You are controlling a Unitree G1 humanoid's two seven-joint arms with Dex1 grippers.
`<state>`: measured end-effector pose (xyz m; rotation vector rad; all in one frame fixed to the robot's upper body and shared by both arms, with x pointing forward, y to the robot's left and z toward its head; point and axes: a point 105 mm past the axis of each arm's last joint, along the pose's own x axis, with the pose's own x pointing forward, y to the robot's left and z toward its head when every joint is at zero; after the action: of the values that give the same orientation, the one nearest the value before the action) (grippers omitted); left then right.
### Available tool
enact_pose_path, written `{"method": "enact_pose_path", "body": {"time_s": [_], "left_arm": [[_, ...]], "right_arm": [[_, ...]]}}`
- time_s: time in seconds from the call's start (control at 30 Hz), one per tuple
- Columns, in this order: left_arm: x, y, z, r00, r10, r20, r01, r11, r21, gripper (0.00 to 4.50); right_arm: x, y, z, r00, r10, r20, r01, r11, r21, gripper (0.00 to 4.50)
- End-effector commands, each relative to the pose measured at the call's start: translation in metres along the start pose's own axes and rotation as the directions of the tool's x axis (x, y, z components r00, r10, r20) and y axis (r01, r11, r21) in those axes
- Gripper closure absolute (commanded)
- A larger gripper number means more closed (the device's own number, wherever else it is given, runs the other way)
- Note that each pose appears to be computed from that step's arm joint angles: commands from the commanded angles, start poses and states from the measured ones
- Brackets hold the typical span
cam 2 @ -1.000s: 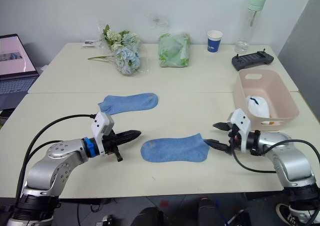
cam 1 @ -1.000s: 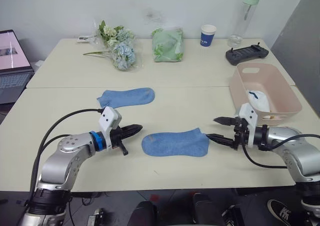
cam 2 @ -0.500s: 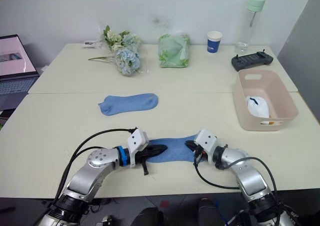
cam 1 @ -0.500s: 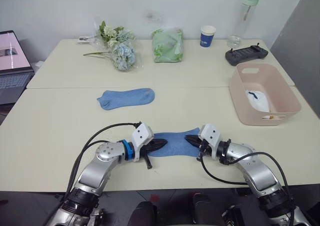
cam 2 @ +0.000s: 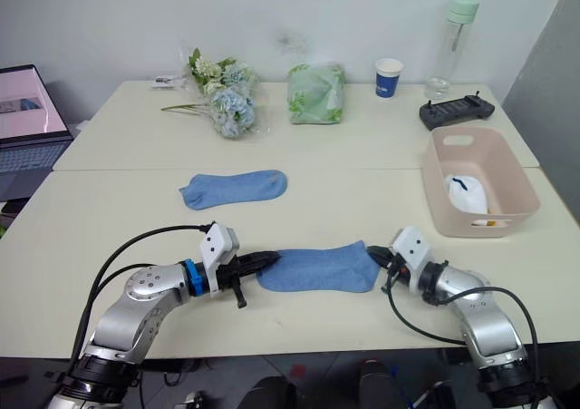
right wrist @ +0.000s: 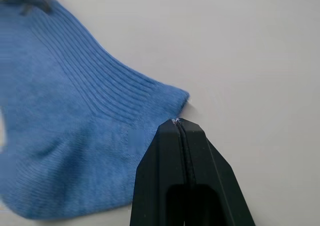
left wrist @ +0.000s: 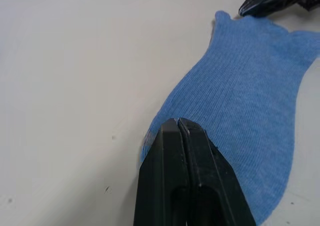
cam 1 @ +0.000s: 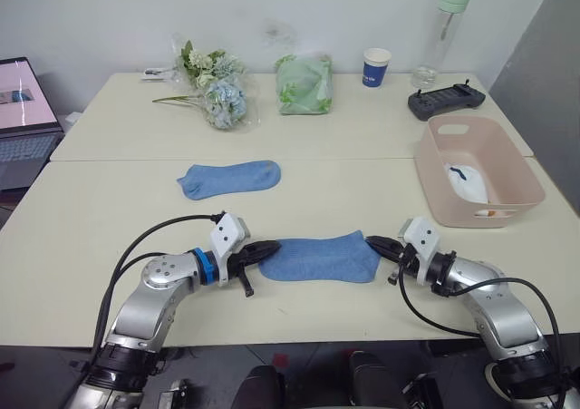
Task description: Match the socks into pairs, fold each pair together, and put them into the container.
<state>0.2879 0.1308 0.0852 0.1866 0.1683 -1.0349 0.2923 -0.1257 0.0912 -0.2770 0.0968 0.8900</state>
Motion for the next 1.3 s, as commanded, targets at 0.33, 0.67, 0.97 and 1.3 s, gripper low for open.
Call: {"method": "enact_pose_path", "body": {"time_s": [0.33, 0.67, 0.97, 1.3], "left_arm": [[0.005, -0.026, -0.011, 0.994, -0.08, -0.077, 0.086, 0.993, 0.076, 4.5], [-0.021, -0.017, -0.027, 0.992, 0.002, -0.127, 0.003, 0.999, 0.04, 4.5], [-0.031, 0.009, 0.031, 0.984, 0.161, 0.072, -0.165, 0.985, 0.05, 4.5], [-0.084, 0.072, 0.0, 0.75, 0.657, 0.077, -0.654, 0.753, -0.065, 2.12]], "right_arm": [[0.007, 0.044, -0.007, 0.985, 0.156, -0.076, -0.155, 0.988, 0.021, 4.48], [-0.037, 0.022, -0.034, 0.987, 0.037, -0.157, -0.014, 0.989, 0.146, 4.48], [-0.039, -0.015, 0.051, 0.994, -0.042, 0.097, 0.03, 0.992, 0.126, 3.52], [0.005, -0.042, 0.031, 0.962, -0.265, 0.066, 0.259, 0.961, 0.096, 0.11]]}}
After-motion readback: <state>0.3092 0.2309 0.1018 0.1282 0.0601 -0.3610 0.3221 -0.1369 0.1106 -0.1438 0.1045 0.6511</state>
